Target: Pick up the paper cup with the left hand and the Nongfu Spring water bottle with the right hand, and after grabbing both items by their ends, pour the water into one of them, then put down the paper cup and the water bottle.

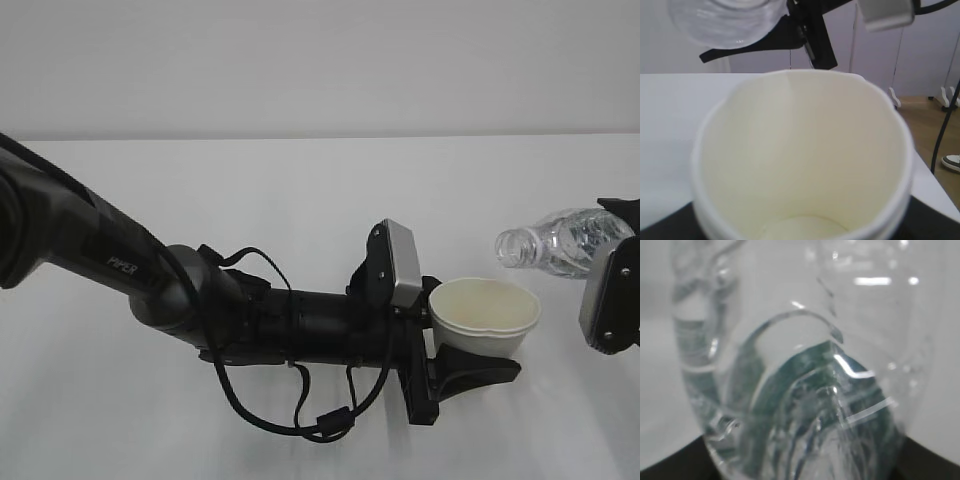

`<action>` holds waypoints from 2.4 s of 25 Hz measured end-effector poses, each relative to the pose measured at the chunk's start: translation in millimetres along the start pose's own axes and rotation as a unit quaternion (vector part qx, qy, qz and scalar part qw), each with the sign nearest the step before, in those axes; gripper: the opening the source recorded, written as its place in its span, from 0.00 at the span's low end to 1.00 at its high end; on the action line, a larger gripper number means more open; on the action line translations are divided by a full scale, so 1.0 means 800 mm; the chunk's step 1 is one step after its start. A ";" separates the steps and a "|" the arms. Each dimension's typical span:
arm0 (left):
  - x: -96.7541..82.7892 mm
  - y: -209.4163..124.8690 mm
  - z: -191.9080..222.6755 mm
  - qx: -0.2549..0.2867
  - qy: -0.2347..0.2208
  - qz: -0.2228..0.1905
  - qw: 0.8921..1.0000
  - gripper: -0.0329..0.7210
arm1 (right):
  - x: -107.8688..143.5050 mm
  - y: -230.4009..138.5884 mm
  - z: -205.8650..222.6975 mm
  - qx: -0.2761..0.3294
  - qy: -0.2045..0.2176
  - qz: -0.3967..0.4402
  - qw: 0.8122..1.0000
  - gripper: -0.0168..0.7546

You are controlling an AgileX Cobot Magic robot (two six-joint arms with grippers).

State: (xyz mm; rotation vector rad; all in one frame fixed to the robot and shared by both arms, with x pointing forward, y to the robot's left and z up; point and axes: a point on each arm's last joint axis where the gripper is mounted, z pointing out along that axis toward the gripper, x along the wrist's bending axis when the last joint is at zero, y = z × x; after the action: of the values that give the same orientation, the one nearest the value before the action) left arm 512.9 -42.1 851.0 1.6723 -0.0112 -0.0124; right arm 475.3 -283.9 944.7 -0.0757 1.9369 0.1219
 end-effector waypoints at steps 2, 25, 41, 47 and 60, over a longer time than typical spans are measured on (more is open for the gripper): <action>0.000 0.000 0.000 -0.001 0.002 -0.001 1.000 0.63 | 0.000 0.000 0.000 0.000 0.000 -0.004 1.000 0.55; 0.001 0.001 0.000 -0.002 0.005 -0.003 1.000 0.63 | -0.001 0.000 0.000 -0.001 -0.003 -0.037 0.999 0.55; 0.001 0.001 0.000 -0.003 0.006 -0.004 1.000 0.63 | -0.004 0.001 0.000 -0.002 -0.020 -0.052 0.998 0.55; 0.002 0.001 0.000 -0.004 0.008 -0.005 1.000 0.63 | -0.007 0.001 0.000 -0.003 -0.027 -0.061 0.998 0.55; 0.002 0.001 0.000 -0.005 0.011 -0.006 1.000 0.63 | -0.007 0.001 0.001 -0.002 -0.028 -0.075 0.997 0.55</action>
State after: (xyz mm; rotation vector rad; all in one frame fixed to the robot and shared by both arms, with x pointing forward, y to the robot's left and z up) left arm 514.8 -42.4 851.9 1.6623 0.0161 -0.0037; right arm 477.8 -283.2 950.1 -0.2185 1.8679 0.0273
